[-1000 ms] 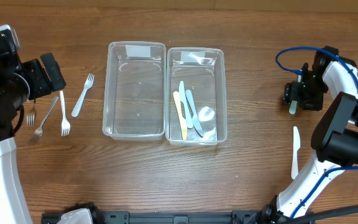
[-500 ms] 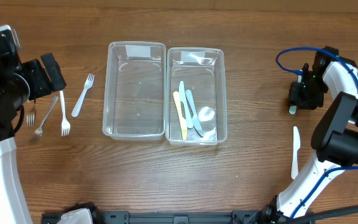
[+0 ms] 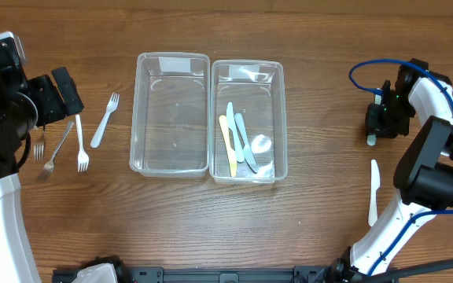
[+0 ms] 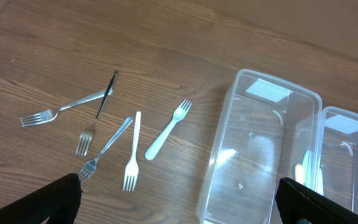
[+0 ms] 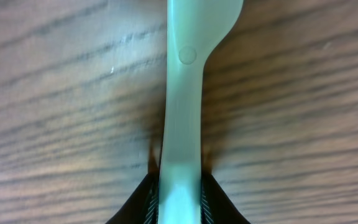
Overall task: Pack container
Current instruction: 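Move right gripper to the pale green knife and grasp it, then lower pale green knife into the right container and release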
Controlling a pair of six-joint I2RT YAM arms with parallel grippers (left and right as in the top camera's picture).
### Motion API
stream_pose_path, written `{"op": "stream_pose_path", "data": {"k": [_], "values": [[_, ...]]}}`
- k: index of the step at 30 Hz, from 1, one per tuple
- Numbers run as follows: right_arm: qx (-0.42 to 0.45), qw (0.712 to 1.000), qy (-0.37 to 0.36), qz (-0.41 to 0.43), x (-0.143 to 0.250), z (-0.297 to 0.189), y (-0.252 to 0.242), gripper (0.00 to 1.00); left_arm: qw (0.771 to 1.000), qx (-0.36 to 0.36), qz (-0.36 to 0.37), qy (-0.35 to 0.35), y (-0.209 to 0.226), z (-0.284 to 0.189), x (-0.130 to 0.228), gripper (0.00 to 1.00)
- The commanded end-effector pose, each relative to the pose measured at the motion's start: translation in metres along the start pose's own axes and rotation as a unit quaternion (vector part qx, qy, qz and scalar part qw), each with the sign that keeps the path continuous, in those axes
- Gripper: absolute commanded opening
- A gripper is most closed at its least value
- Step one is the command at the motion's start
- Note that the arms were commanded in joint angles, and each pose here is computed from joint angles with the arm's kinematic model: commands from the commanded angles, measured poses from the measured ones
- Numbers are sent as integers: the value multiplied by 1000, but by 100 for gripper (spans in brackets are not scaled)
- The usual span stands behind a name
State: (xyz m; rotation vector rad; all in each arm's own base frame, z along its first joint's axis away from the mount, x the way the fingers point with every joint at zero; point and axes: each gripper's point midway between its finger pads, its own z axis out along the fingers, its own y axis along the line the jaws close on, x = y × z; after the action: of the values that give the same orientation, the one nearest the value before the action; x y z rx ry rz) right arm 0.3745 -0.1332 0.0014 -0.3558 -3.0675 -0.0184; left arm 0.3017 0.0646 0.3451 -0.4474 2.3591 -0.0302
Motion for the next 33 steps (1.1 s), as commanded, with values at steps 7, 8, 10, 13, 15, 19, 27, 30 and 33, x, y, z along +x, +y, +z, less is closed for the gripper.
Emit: {"op": "stream_pose_path", "data": {"k": [7, 8, 10, 13, 15, 19, 27, 30, 33], "values": [[-74, 986, -151, 14, -25, -145, 30, 15, 1000, 7, 7, -9, -1, -3, -5, 100], [-89, 979, -183, 9, -22, -173, 41, 15, 1000, 7, 7, -10, -1, -3, -5, 100], [-104, 967, -230, -18, -12, -218, 64, 15, 1000, 7, 7, -10, -2, -3, -5, 100], [-109, 950, -281, -78, 17, -267, 113, 15, 1000, 8, 7, -10, -2, -3, -6, 100], [-108, 944, -292, -112, 35, -281, 143, 14, 1000, 8, 8, -11, -2, -3, -6, 100], [-117, 940, -272, -169, 66, -279, 204, 15, 1000, 8, 8, -12, -2, -3, -7, 100], [-124, 956, -159, -215, 91, -201, 289, 12, 1000, 8, 8, -11, -2, -3, -6, 100], [-108, 962, -100, -230, 94, -153, 309, 12, 1000, 8, 8, -12, -2, -3, -7, 100], [-93, 964, -60, -240, 97, -119, 320, 12, 1000, 8, 8, -12, -2, -3, -7, 100]]}}
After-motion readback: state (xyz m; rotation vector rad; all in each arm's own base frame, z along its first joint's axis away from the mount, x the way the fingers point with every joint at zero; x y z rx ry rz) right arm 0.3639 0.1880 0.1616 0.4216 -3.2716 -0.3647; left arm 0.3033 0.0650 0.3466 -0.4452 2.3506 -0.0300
